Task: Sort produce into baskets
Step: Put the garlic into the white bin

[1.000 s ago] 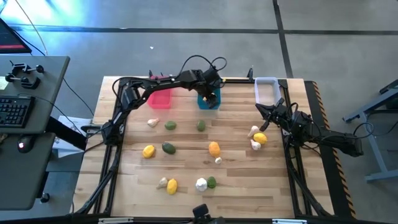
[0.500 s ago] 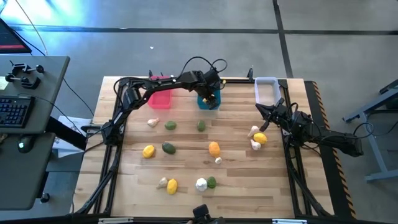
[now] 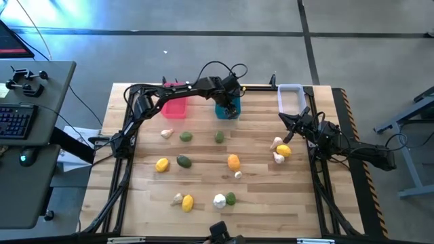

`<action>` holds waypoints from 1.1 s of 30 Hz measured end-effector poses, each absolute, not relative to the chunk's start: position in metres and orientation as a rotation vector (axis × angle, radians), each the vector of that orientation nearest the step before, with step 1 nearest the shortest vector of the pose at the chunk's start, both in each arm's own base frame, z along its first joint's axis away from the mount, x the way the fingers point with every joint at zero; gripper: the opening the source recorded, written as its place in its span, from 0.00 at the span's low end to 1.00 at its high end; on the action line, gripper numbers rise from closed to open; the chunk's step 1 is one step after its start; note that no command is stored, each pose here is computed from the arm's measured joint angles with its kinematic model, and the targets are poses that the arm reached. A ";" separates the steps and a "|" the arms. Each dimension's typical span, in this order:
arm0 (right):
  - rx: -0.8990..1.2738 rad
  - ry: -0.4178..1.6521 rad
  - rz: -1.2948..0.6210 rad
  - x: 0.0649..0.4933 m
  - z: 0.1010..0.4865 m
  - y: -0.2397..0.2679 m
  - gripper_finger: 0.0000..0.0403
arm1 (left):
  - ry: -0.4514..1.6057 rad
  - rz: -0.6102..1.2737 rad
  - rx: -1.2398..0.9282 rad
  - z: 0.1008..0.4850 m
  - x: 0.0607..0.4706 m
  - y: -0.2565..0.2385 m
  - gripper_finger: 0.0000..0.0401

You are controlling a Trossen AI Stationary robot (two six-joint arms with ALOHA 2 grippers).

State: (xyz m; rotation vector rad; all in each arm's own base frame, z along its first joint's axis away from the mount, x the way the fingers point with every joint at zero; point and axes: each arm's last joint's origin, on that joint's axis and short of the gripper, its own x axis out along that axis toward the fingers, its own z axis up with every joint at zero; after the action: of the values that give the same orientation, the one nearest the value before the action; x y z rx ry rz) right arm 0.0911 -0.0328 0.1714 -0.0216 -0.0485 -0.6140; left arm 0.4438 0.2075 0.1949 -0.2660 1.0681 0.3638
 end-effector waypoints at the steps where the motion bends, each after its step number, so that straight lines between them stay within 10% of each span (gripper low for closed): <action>1: -0.022 -0.048 -0.614 0.091 0.171 -0.033 0.00 | 1.052 0.368 -0.260 0.200 0.444 0.208 0.56; 14: -0.022 -0.048 -0.617 0.091 0.171 -0.033 0.00 | 0.712 0.377 -0.144 0.271 0.451 0.197 0.03; 33: -0.022 -0.048 -0.612 0.091 0.171 -0.033 0.00 | 0.400 0.280 -0.184 0.259 0.491 0.137 0.00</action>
State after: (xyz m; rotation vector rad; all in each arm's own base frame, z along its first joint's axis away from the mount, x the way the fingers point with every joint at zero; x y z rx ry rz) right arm 0.0911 -0.0328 0.1713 -0.0217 -0.0483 -0.6116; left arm 0.4911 0.1367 0.2589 -0.1840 0.3999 0.2804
